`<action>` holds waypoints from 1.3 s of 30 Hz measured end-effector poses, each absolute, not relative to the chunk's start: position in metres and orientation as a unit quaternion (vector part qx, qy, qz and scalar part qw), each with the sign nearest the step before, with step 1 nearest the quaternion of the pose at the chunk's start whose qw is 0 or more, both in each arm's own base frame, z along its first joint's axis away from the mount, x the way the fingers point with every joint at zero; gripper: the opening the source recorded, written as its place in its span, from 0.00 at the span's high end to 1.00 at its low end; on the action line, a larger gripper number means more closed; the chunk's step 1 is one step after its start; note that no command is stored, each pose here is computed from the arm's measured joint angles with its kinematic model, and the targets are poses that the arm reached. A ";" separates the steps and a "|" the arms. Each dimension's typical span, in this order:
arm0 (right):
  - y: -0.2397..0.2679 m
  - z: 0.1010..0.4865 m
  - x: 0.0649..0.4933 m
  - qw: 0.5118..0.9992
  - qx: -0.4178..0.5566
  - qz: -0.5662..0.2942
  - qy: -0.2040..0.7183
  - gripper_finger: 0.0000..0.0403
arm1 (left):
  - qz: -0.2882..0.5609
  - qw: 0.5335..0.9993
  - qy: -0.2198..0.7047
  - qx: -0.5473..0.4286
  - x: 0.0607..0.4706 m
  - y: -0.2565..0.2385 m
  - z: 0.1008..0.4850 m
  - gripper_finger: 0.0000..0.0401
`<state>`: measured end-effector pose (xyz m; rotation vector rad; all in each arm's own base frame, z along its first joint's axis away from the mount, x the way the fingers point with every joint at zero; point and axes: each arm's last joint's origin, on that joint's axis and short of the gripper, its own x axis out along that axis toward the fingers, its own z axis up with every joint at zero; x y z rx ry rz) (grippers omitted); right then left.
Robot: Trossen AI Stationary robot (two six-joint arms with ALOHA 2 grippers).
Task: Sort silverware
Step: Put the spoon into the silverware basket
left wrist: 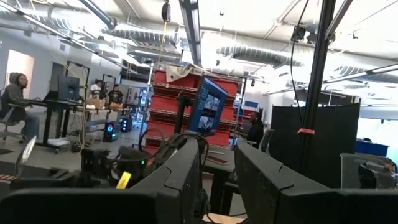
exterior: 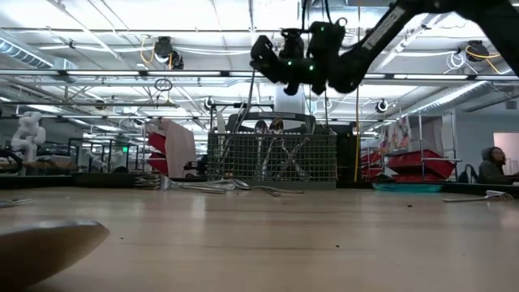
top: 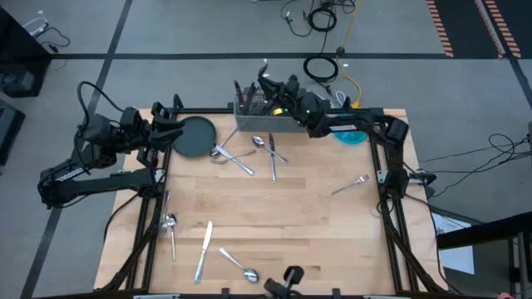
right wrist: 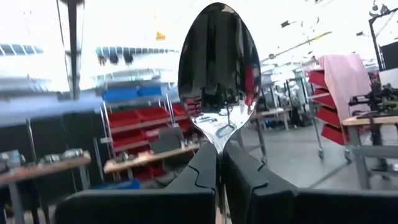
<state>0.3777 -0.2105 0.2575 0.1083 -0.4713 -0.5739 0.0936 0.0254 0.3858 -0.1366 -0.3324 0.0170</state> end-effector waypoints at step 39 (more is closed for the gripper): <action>-0.215 0.198 0.369 0.876 0.141 -0.390 -0.246 0.88 | 0.009 0.984 -0.161 -0.070 0.094 0.026 0.385 0.73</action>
